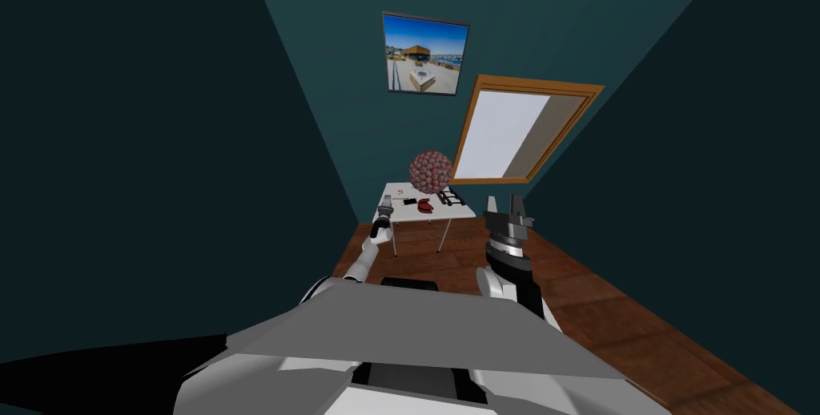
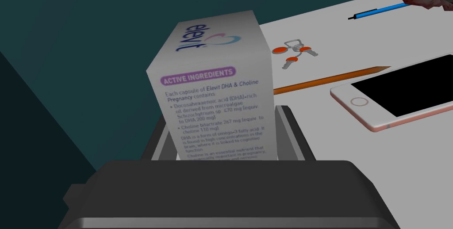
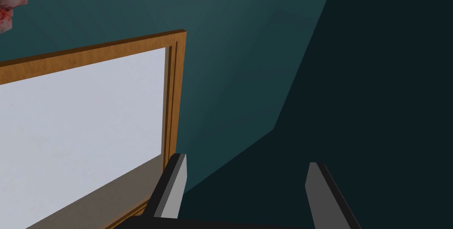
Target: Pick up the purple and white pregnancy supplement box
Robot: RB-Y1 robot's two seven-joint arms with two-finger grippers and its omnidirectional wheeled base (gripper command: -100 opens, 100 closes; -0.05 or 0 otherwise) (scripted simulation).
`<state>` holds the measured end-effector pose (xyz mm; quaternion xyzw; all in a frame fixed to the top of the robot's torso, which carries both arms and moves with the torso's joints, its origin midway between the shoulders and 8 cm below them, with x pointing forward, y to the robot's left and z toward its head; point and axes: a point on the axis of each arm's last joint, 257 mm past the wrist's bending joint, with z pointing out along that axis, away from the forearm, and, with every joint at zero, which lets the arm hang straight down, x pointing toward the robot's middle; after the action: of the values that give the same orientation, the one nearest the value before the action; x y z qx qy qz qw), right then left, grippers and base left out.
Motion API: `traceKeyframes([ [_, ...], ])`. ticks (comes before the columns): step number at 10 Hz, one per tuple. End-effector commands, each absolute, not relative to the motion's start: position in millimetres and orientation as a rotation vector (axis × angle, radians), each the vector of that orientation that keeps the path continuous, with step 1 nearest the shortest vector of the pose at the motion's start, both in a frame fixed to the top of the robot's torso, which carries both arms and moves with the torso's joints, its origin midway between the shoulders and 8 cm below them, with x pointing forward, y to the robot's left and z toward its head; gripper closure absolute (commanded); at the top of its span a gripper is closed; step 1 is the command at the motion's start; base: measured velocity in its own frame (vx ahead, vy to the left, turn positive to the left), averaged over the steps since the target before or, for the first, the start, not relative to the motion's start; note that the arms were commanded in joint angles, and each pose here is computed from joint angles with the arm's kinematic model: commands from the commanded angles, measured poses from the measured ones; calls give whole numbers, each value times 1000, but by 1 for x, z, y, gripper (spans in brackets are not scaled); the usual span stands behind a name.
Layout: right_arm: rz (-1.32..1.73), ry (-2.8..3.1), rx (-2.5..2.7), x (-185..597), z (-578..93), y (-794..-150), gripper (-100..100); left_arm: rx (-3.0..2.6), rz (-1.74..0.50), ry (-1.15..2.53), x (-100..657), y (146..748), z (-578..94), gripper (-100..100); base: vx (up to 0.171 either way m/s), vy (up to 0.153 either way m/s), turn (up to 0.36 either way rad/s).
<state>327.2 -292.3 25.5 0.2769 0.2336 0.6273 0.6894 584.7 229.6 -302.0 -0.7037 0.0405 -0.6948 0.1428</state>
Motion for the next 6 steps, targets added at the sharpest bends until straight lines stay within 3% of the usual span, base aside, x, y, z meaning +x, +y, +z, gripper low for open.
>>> traceKeyframes([
  [1, 1403, 523, 619, 327, 25, -292, 0, -2041, -1988, 124, 573, 231, -309, 100, 64, 4, -52],
  [6, 1403, 522, 619, 327, 25, -292, 0, -2026, -1976, 94, 540, 246, -312, 100, 41, 0, -27],
])
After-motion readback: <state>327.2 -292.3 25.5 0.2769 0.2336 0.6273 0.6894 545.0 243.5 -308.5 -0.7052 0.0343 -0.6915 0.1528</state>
